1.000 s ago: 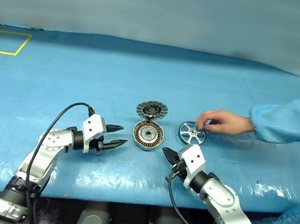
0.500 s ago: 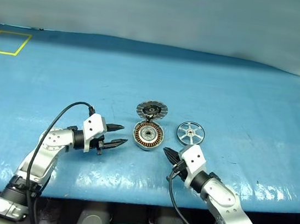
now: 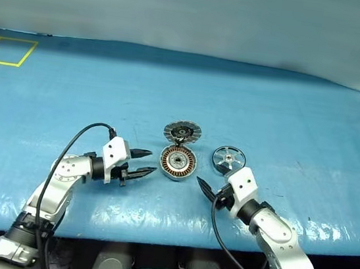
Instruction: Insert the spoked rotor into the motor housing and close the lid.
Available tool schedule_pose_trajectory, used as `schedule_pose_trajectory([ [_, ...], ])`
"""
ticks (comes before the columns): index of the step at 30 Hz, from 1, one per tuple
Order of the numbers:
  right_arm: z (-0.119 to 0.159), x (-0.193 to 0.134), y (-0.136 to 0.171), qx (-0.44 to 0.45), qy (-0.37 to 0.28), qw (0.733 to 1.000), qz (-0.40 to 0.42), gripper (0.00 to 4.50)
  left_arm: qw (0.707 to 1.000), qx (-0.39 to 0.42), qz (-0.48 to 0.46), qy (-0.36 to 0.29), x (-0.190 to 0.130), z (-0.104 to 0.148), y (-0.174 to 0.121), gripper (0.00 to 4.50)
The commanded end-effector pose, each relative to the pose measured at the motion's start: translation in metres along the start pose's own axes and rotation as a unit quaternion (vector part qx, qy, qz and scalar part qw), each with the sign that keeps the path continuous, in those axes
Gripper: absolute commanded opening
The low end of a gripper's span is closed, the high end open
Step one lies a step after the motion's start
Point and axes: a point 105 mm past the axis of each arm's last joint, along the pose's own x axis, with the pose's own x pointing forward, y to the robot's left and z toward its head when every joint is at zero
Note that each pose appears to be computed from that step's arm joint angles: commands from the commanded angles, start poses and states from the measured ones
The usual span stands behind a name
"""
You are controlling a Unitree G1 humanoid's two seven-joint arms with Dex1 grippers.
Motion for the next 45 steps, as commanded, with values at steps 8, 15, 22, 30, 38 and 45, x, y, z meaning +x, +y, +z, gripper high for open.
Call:
schedule_pose_trajectory([
  [8,0.051,-0.01,-0.039,-0.104,-0.021,0.994,0.017,3.55,1.0,0.007,-0.001,-0.025,0.008,0.006,-0.003,2.32],
  [15,0.053,-0.006,-0.038,-0.114,-0.019,0.993,0.037,3.55,0.999,-0.006,0.004,-0.043,0.01,0.009,-0.009,2.32],
  [22,0.049,-0.005,-0.059,-0.189,0.066,0.977,0.072,3.55,0.999,-0.015,-0.005,-0.049,0.012,0.01,-0.012,2.32],
  [30,0.04,-0.001,-0.081,-0.134,0.164,0.97,0.118,3.55,0.998,-0.021,-0.005,-0.055,0.016,0.009,-0.014,2.32],
  [38,0.038,0.008,-0.084,-0.142,0.207,0.957,0.145,3.55,0.998,-0.032,0.0,-0.053,0.01,0.004,-0.021,2.32],
  [45,0.024,0.016,-0.092,-0.143,0.233,0.953,0.129,3.55,0.997,-0.026,-0.01,-0.07,0.012,0.01,-0.027,2.32],
])
